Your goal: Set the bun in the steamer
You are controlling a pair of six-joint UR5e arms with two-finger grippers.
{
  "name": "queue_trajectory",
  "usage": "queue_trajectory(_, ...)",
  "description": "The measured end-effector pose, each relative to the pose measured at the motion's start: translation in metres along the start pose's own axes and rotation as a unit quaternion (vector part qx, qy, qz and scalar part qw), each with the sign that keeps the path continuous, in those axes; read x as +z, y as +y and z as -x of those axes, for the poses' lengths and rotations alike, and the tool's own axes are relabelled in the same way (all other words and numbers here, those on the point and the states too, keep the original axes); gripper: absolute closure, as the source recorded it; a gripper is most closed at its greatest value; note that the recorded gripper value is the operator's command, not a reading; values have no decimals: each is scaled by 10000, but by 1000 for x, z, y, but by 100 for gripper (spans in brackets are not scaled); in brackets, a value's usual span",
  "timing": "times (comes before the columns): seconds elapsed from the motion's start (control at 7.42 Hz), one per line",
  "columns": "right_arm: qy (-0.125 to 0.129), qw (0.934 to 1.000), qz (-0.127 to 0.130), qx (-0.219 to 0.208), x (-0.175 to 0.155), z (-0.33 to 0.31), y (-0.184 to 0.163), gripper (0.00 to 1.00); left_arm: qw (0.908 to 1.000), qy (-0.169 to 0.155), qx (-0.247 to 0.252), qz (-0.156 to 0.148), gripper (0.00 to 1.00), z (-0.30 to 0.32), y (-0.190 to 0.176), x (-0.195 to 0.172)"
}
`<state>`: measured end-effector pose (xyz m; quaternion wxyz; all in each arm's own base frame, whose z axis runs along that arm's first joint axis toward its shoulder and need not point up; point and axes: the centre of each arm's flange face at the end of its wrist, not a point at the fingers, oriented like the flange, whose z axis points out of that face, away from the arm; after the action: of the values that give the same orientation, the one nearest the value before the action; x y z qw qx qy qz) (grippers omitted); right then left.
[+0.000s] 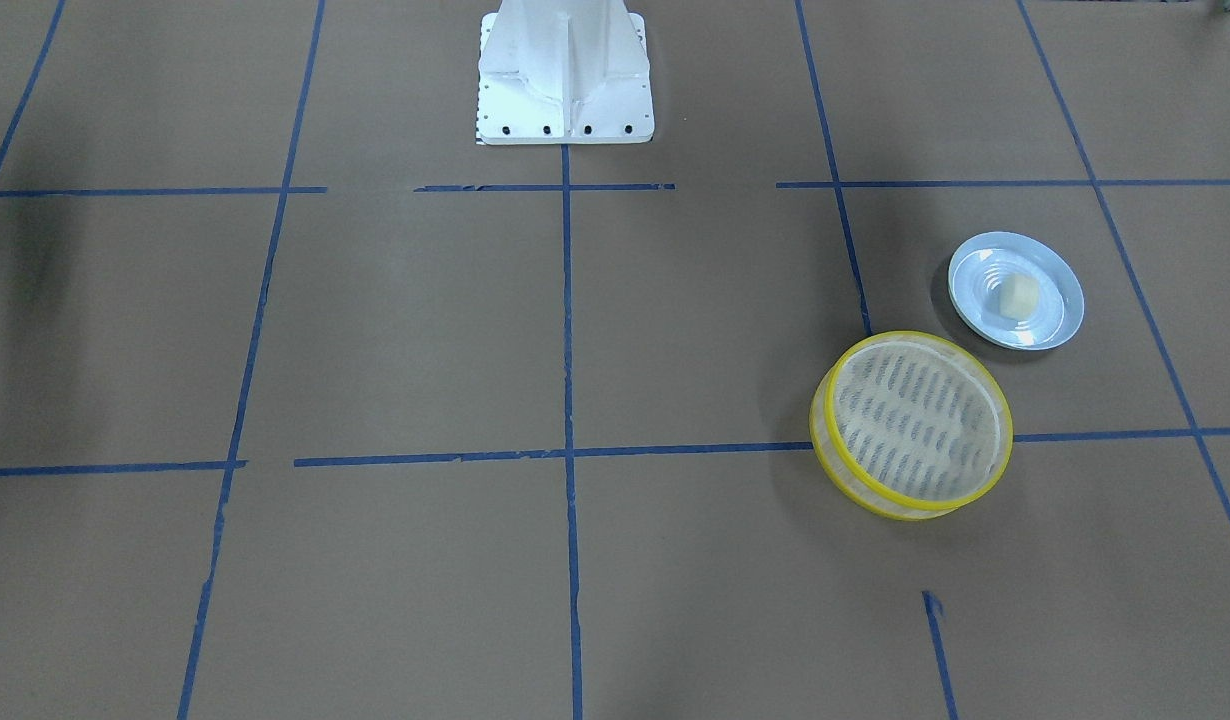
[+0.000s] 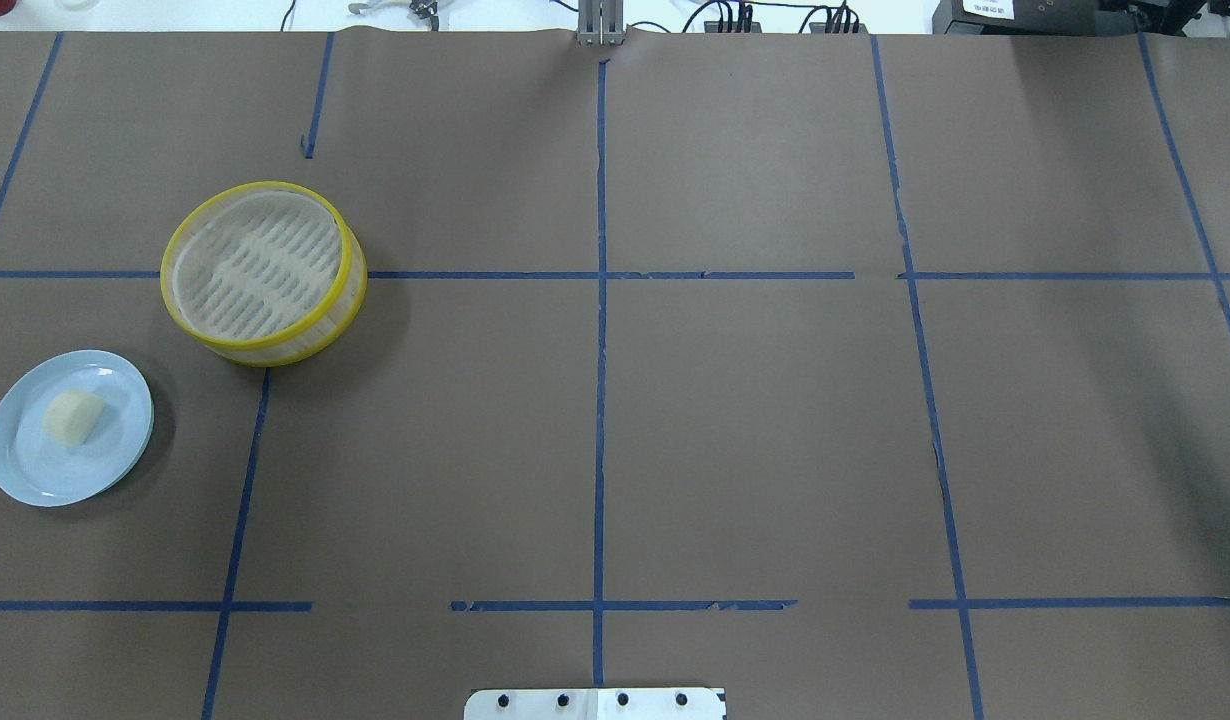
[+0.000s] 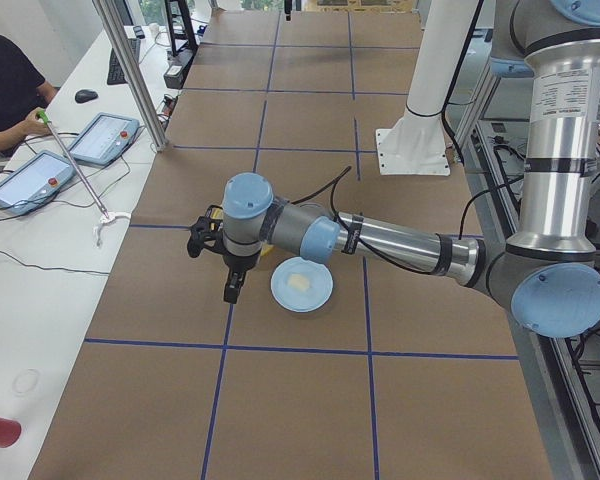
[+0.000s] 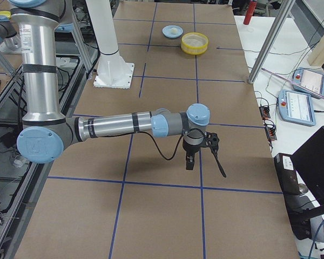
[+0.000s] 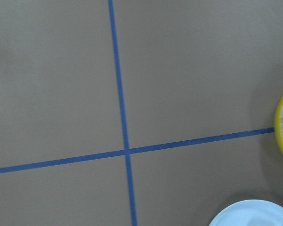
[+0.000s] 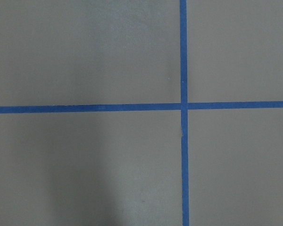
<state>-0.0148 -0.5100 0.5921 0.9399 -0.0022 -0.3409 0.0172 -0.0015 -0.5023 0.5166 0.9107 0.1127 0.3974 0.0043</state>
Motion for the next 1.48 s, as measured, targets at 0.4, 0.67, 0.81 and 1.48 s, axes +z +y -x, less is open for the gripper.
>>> queue_trajectory(0.4, 0, 10000, 0, 0, 0, 0, 0, 0, 9960, -202, -761, 433, 0, -108, 30, 80)
queue_trajectory(0.67, 0, 10000, 0, 0, 0, 0, 0, 0, 9959, -131, -856, 264, 0, -102, 68, 130)
queue_trajectory(0.81, 0, 10000, 0, 0, 0, 0, 0, 0, 9958, 1, -893, 223, 0, -96, 84, 147)
queue_trajectory(1.48, 0, 10000, 0, 0, 0, 0, 0, 0, 9965, -30, -709, 443, 0, -113, 121, 188)
